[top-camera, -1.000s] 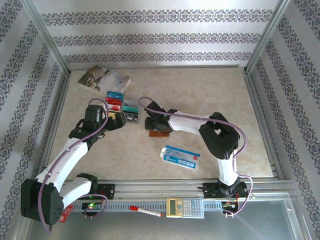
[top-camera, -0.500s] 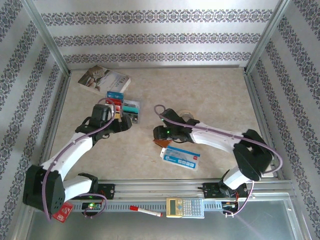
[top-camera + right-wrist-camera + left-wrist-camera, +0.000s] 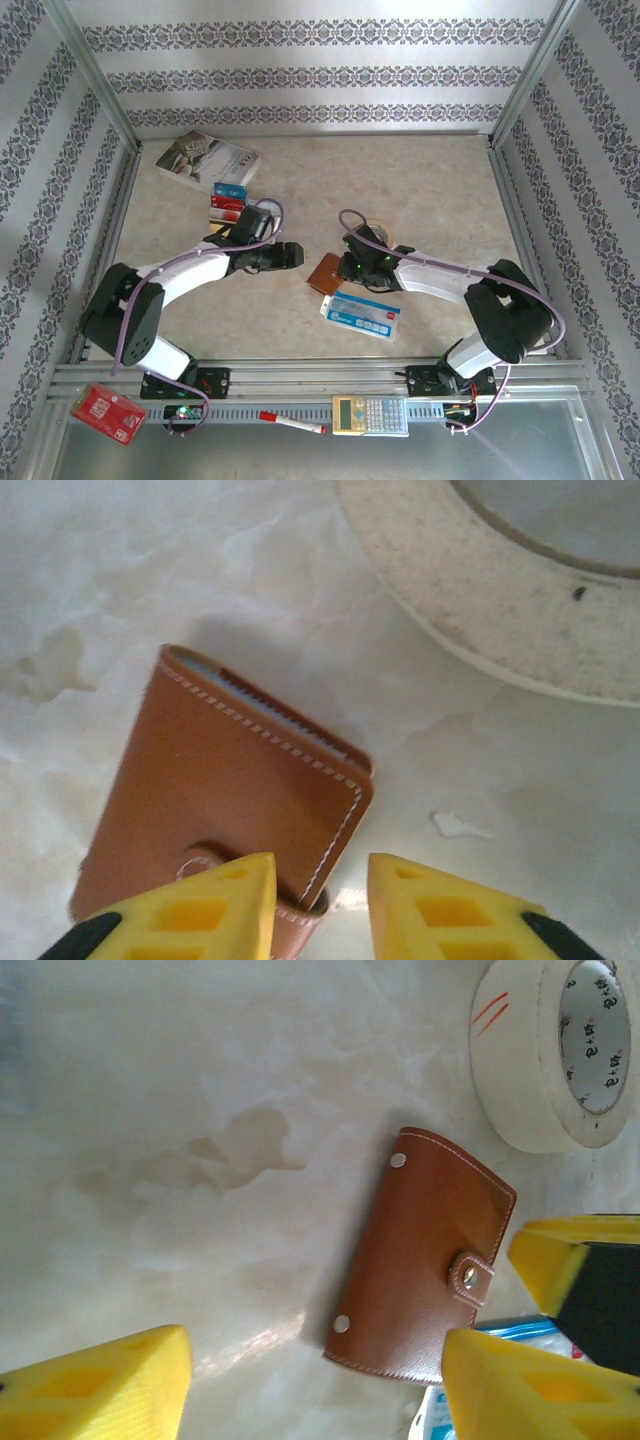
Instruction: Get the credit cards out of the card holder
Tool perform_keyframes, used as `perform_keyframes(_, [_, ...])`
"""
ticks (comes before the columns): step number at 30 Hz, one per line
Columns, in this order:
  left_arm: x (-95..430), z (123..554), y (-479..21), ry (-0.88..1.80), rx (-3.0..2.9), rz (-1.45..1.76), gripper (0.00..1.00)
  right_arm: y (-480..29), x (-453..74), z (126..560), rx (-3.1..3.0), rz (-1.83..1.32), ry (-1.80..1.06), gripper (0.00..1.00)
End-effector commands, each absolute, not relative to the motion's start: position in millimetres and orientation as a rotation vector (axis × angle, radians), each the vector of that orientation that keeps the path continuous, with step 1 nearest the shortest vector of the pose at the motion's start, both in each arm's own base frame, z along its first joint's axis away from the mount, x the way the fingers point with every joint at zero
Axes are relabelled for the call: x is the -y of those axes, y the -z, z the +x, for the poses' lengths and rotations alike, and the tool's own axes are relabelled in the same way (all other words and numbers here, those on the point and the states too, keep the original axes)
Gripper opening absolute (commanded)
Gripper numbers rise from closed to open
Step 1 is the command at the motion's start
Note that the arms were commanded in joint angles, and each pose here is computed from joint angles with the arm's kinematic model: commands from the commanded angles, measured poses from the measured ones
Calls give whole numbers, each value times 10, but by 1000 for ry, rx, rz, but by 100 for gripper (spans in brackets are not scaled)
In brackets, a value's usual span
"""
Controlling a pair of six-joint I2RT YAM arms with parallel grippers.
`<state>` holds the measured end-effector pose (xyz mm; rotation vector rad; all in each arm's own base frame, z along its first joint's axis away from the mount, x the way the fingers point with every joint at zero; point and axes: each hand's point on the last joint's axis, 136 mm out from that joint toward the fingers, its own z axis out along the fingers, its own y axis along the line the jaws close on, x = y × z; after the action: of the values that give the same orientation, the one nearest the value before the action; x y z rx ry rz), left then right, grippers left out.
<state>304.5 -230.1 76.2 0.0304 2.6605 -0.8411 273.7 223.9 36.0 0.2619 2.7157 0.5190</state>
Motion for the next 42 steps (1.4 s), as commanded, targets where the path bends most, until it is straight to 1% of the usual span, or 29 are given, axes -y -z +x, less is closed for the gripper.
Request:
perform_keyframes(1, [2518,3086,-789,923,-2655,70,61,-382,-2337,2835,-2713,247,-560,28])
perform_keyframes(7, [2553,3009,-636,929,-2718,140,54,-275,-2458,2892,-2737,164,-595,27])
perform_keyframes(10, [2491,2955,-534,897,-2745,133,53,-251,-2577,2957,-2742,86,-633,27])
perform_keyframes(14, [2255,2973,-403,751,-2768,0,51,-272,-2780,3061,-2744,-7,-709,25])
perform_keyframes(16, [2185,2969,-390,730,-2751,-66,51,-346,-2822,3096,-2725,-11,-728,25])
perform_keyframes(18, [2195,2952,-416,773,-2730,-122,51,-442,-2808,3093,-2705,-3,-732,26])
perform_keyframes(20, [2257,2907,-455,870,-2708,-183,51,-532,-2744,3047,-2690,13,-724,27])
perform_keyframes(24, [2365,2836,-528,1031,-2665,-276,51,-511,-2620,2897,-2714,45,-709,29])
perform_keyframes(28, [2414,2814,-552,1090,-2637,-320,51,-328,-2611,2754,-2780,52,-711,26])
perform_keyframes(31, [2435,2815,-486,1105,-2638,-347,48,-228,-2615,2727,-2810,73,-700,22])
perform_keyframes(38, [2502,2855,-447,1148,-2626,-348,43,-116,-2705,2677,-2835,86,-726,21])
perform_keyframes(42, [2509,2838,-387,1149,-2642,-338,43,-78,-2773,2662,-2843,111,-771,20])
